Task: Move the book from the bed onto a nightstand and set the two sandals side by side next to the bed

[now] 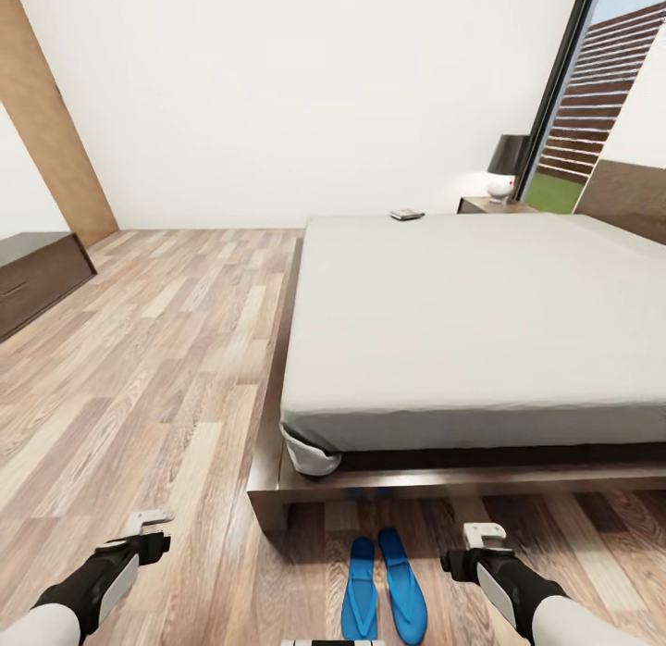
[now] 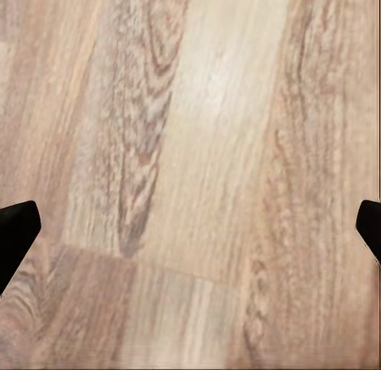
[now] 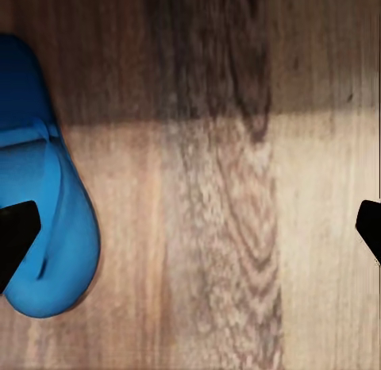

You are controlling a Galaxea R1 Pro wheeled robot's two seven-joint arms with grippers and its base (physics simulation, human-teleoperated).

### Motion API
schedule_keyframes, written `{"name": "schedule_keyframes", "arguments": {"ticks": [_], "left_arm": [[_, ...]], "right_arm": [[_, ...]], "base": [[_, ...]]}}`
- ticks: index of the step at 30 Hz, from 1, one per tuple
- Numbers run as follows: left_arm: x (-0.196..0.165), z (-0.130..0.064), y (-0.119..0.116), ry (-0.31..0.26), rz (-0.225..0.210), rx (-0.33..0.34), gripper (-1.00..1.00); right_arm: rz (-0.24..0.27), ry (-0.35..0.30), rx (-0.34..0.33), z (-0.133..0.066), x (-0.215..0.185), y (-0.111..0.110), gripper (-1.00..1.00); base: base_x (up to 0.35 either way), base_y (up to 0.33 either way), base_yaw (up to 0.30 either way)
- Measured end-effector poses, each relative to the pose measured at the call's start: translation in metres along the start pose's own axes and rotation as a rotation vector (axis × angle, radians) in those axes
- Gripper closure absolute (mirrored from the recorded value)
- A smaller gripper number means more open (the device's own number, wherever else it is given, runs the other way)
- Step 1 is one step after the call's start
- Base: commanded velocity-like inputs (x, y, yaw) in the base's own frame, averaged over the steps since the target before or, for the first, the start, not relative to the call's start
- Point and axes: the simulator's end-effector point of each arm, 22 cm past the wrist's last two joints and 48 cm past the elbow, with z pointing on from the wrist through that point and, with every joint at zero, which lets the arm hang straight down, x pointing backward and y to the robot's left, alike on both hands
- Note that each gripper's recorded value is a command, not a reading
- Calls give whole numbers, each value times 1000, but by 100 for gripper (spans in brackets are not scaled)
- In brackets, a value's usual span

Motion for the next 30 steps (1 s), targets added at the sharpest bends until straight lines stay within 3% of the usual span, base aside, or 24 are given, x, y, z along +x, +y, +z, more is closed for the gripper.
{"name": "schedule_keyframes", "arguments": {"ticks": [9,30], "left_arm": [[9,-7,-2,-16,-11,-2,-100],[-32,-33,-1,-122,-41,9,-100]], "right_arm": [[5,-46,6,-9,-3,-3,-100],[13,-119,3,-35,-25,0,-100]], "base": [[0,0,0],[0,0,0]]}}
